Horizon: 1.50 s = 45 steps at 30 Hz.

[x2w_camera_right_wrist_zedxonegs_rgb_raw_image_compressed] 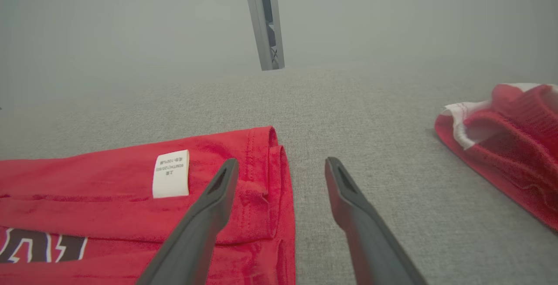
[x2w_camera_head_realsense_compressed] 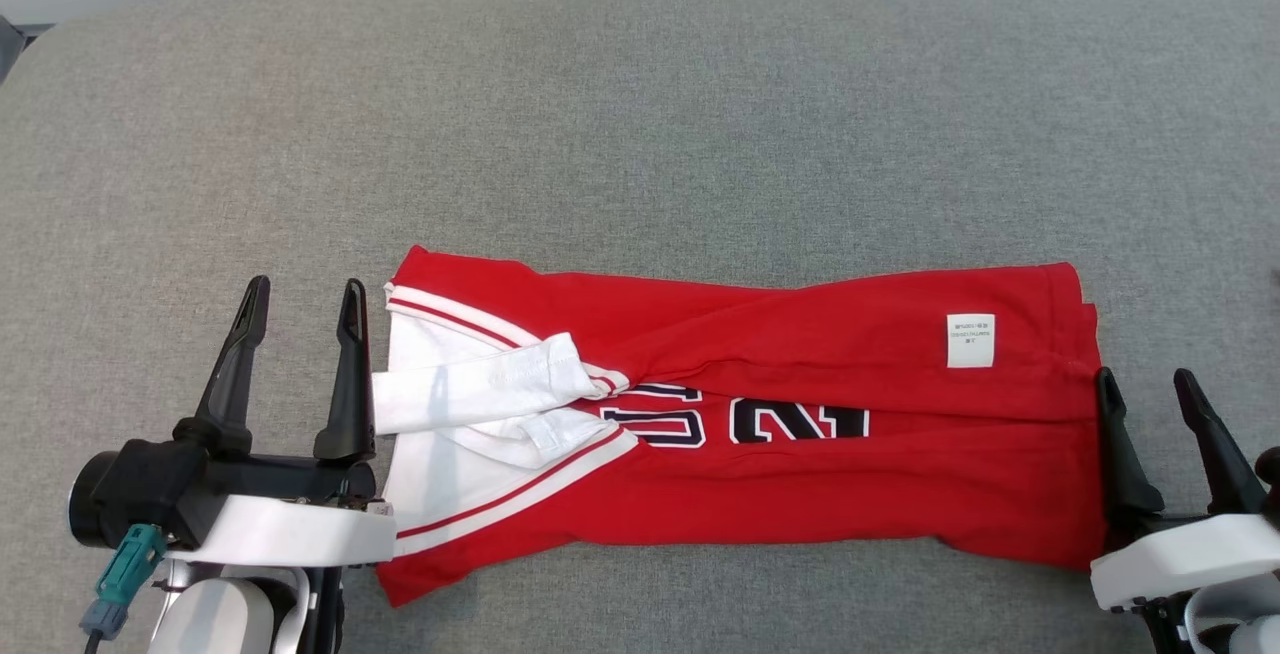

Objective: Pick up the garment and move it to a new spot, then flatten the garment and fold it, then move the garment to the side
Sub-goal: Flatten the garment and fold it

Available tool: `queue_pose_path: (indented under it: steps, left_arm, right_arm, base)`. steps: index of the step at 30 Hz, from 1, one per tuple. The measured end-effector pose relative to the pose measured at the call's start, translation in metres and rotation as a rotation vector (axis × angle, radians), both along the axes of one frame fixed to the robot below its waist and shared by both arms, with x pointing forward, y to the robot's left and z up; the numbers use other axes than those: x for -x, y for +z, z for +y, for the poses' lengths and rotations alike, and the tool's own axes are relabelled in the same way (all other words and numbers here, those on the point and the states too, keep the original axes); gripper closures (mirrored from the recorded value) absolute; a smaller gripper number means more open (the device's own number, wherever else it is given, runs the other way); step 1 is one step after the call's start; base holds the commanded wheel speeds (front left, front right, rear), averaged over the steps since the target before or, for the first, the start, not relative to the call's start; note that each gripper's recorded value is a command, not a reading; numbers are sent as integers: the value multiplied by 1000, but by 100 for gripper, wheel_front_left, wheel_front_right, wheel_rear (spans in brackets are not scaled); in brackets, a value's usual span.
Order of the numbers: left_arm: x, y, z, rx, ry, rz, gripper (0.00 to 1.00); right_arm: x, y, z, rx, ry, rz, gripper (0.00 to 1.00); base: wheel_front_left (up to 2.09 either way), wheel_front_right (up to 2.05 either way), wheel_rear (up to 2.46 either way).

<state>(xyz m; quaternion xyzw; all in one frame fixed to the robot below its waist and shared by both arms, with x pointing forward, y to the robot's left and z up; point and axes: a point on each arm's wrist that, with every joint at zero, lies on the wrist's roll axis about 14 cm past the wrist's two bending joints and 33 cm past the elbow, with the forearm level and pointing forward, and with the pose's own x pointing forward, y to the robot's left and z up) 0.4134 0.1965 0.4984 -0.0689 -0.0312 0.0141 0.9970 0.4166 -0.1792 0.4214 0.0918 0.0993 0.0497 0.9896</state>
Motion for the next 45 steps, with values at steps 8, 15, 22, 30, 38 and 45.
queue_pose_path:
  steps: [8, 15, 22, 30, 38, 45]
  left_arm:
    - [-8, -10, -8, -2, -31, 17, 0]
    - [-14, -15, -9, -3, -36, 25, 0]
    - [-17, -17, -7, -8, -30, 24, 0]
    - [-23, -17, -13, -6, -45, 17, 0]
    - [-28, -19, -20, -7, -65, 14, 0]
    - [-29, -15, -26, -4, -79, 2, 0]
  right_arm:
    - [1, -46, 19, -50, 36, 142, 0]
    - [-2, -59, 29, -112, 30, 165, 100]
    - [-3, -60, 26, -140, 15, 154, 100]
    - [-3, -46, -45, -82, -145, 104, 100]
    - [-12, -18, -63, -33, -160, 11, 100]
    - [-26, 33, 25, -113, 56, -125, 100]
  base:
    - [0, 0, 0]
    - [0, 0, 0]
    - [0, 0, 0]
    - [0, 0, 0]
    - [0, 0, 0]
    - [0, 0, 0]
